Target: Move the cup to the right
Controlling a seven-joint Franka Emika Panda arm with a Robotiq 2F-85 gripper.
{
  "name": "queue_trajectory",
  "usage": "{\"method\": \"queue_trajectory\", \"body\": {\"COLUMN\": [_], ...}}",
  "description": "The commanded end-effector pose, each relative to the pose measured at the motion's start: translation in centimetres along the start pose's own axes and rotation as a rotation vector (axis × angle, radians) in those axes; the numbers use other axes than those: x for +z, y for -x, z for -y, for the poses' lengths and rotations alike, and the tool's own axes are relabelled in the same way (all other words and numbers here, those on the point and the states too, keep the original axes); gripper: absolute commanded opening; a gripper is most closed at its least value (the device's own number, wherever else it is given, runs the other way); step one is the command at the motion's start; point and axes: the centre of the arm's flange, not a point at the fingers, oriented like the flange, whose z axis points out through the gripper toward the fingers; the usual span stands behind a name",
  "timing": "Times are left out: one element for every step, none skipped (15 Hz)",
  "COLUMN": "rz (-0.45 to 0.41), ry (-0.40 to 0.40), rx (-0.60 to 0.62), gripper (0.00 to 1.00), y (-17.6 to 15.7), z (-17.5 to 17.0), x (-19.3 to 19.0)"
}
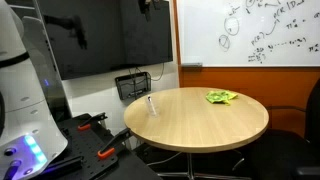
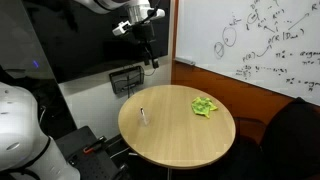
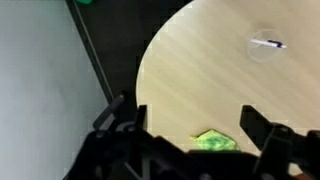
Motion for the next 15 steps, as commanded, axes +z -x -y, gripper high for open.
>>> {"method": "queue_trajectory", "body": {"rz": [0.000,0.000,0.000,0.000,0.000,-0.006,0.007,0.017,0.017,0.011,0.003,0.000,-0.001,-0.005,-0.005], "ry": [0.000,0.000,0.000,0.000,0.000,-0.020,-0.030,-0.041,-0.072,-0.086,-0.122,-0.143,-0.174,-0.185,-0.194], "rx": [0.000,0.000,0.000,0.000,0.000,0.002,-0.020,-0.025,-0.079,-0.116,-0.151,-0.181,-0.225,-0.258,-0.299], "gripper": [1.00,1.00,1.00,1.00,1.00,1.00,1.00,1.00,1.00,1.00,1.00,1.00,1.00,1.00,1.00], "y": [0.0,0.0,0.0,0.0,0.0,0.0,-0.1,-0.2,-0.2,-0.3,-0.5,-0.7,-0.9,-1.1,-1.3], "z": [0.0,0.0,0.0,0.0,0.0,0.4,1.3,2.4,3.6,4.9,6.2,7.3,8.2,9.0,9.7], "x": [0.0,0.0,0.0,0.0,0.0,0.2,0.7,1.3,2.3,3.2,4.6,6.0,7.7,9.3,11.2]}}
